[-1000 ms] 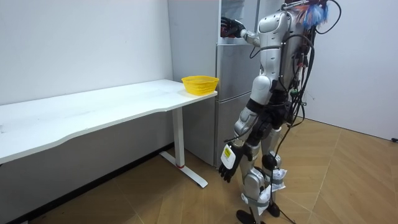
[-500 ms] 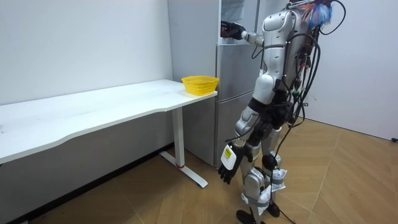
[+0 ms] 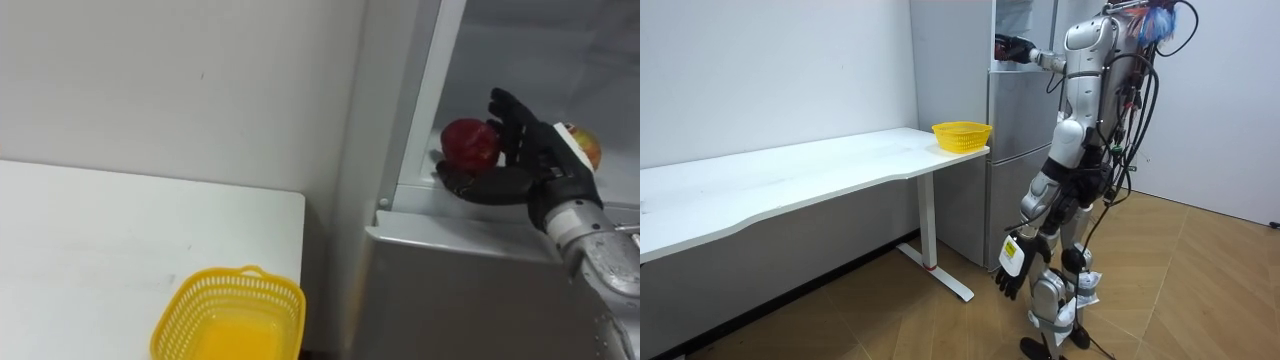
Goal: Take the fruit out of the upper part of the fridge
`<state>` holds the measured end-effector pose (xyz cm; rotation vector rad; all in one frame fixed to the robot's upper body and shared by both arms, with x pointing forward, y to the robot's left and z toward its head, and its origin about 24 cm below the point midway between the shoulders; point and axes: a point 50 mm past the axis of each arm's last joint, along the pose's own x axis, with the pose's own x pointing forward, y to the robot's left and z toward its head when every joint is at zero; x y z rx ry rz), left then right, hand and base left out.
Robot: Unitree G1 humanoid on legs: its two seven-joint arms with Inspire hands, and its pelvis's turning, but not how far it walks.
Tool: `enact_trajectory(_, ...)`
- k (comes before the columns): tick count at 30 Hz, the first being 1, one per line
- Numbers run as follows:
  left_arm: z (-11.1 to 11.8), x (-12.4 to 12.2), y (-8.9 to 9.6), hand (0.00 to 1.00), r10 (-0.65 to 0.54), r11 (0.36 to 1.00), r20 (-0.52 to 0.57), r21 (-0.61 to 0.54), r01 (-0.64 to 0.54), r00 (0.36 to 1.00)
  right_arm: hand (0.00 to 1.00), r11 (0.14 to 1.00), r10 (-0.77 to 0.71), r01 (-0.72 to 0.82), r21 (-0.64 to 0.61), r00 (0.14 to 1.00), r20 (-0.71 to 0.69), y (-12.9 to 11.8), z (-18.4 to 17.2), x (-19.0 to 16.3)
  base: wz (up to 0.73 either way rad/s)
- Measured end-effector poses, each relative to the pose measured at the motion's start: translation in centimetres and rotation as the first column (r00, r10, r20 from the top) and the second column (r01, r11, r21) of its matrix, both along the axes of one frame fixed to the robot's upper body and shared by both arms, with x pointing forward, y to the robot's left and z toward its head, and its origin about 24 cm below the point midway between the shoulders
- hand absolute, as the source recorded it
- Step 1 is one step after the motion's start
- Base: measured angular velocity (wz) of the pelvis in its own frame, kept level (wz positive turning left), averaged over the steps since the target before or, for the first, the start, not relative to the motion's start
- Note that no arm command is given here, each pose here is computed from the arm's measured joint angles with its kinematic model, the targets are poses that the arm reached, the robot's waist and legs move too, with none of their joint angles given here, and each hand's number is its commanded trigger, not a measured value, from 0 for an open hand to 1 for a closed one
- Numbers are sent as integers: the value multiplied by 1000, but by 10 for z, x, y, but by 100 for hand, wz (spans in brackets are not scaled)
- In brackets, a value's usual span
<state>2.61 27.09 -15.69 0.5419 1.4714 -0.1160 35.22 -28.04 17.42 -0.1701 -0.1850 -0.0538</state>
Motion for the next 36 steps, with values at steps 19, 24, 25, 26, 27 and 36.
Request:
enact_trajectory(19, 3, 8, 4, 0, -10, 1000, 25, 17, 10, 1000, 100, 997, 61, -63, -44, 998, -32, 0, 8, 5, 0)
enact_trajectory(24, 3, 7, 5, 0, -12, 1000, 22, 19, 12, 1000, 100, 996, 63, -64, -67, 998, -18, 2, 14, 6, 0)
enact_trajectory(25, 3, 7, 5, 0, -12, 1000, 21, 19, 12, 1000, 100, 996, 64, -65, -69, 998, -18, 2, 14, 6, 0)
enact_trajectory(26, 3, 7, 5, 0, -13, 1000, 22, 19, 12, 1000, 100, 995, 66, -67, -72, 998, -16, 3, 14, 6, 0)
enact_trajectory(27, 3, 8, 5, 0, -13, 1000, 25, 19, 13, 1000, 100, 995, 65, -66, -78, 998, -15, 3, 15, 6, 0)
enact_trajectory(36, 4, 16, 6, 0, -21, 1000, 42, 20, 20, 999, 100, 987, 75, -72, -143, 997, 20, 10, 26, 6, 0)
